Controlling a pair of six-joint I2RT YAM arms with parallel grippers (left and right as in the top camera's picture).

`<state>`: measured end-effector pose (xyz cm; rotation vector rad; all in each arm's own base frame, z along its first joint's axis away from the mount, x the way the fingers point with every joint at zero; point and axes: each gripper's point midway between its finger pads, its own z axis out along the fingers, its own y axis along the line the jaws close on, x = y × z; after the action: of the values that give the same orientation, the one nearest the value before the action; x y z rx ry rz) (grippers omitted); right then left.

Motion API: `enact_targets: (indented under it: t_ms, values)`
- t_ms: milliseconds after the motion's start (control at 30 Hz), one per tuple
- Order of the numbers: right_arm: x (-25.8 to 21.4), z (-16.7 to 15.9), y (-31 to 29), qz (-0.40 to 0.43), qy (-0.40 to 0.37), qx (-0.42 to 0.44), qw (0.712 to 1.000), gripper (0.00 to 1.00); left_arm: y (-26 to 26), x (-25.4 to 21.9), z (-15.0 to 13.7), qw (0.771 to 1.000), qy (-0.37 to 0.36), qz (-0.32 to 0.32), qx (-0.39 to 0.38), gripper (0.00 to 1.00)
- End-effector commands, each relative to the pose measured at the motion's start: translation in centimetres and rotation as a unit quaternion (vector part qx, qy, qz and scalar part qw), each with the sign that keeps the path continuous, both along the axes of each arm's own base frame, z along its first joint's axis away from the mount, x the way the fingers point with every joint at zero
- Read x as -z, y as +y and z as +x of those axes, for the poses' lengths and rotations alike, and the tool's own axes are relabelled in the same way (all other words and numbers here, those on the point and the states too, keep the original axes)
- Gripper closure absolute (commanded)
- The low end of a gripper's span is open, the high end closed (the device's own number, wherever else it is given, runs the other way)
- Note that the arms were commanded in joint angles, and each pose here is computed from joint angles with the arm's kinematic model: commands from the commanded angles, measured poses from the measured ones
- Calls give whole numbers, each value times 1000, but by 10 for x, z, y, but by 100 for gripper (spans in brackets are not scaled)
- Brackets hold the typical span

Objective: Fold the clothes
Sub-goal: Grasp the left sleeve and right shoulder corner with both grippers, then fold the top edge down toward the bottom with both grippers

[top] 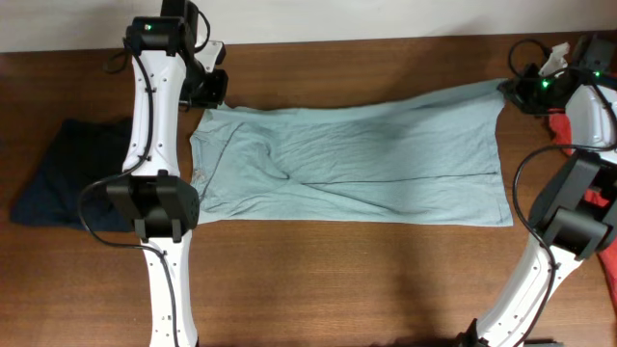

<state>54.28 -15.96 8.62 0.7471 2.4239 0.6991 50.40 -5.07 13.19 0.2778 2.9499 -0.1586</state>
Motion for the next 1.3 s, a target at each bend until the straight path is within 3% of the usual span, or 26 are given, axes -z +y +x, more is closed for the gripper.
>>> enact_targets:
  t_ms: [0, 167, 500, 767, 1167, 1267]
  values:
    - [-19, -6, 3, -8, -5, -13, 1000, 87, 9, -18, -6, 1000, -11, 19, 12, 100]
    - [-6, -28, 10, 10, 52, -9, 999, 87, 10, -17, -15, 1000, 8, 21, 12, 100]
    - [18, -76, -1, -41, 161, -22, 986, 87, 21, -16, -17, 999, 13, 46, 6, 100]
    - [20, -92, 3, -47, 175, -68, 981, 87, 19, -16, -20, 999, 17, 41, 6, 100]
    - [22, -115, 13, -42, 205, -113, 971, 87, 21, -7, -81, 993, 110, 41, 7, 100]
    - [25, -133, 7, -60, 250, -111, 960, 87, 22, 1, -100, 989, 143, 43, 9, 100]
